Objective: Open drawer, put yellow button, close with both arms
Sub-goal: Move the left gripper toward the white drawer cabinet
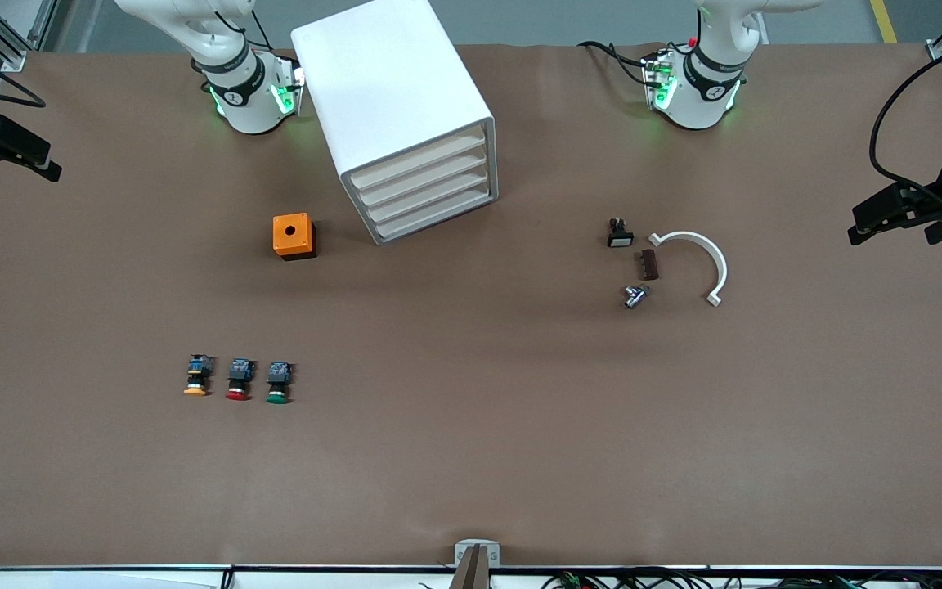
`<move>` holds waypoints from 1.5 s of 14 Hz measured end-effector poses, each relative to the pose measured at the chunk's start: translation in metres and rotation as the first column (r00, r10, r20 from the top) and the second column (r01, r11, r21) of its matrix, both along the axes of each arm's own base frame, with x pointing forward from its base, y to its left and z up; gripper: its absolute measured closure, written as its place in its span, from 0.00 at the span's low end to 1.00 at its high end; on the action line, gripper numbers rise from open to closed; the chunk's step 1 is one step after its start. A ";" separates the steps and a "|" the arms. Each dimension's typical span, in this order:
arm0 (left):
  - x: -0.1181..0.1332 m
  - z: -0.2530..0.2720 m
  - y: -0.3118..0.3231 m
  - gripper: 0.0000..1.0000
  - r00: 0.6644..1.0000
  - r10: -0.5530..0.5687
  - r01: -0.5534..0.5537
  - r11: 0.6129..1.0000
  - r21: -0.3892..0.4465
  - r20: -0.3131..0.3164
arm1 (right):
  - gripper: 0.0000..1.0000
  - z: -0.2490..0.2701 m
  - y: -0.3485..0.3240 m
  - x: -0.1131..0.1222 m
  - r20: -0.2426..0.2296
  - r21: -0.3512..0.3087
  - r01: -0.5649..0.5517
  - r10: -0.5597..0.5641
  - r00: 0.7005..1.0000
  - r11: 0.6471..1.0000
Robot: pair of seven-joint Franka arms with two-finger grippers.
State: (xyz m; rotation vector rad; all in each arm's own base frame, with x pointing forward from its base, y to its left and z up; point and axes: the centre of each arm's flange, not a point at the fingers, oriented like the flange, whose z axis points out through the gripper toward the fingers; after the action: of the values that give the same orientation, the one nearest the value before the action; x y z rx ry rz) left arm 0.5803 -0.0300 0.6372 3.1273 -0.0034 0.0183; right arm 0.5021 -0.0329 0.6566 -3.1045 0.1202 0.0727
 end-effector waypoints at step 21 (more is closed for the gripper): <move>0.053 -0.214 -0.119 0.00 0.693 0.629 -0.618 0.770 0.157 -0.353 | 0.00 0.000 -0.002 0.000 0.000 0.000 0.004 -0.004 1.000 1.000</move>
State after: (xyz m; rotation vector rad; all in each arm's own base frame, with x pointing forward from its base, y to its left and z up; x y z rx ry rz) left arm 0.6335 -0.1493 0.4236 2.9103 1.0712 -0.5970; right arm 0.5020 -0.0348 0.6563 -3.1039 0.1258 0.0733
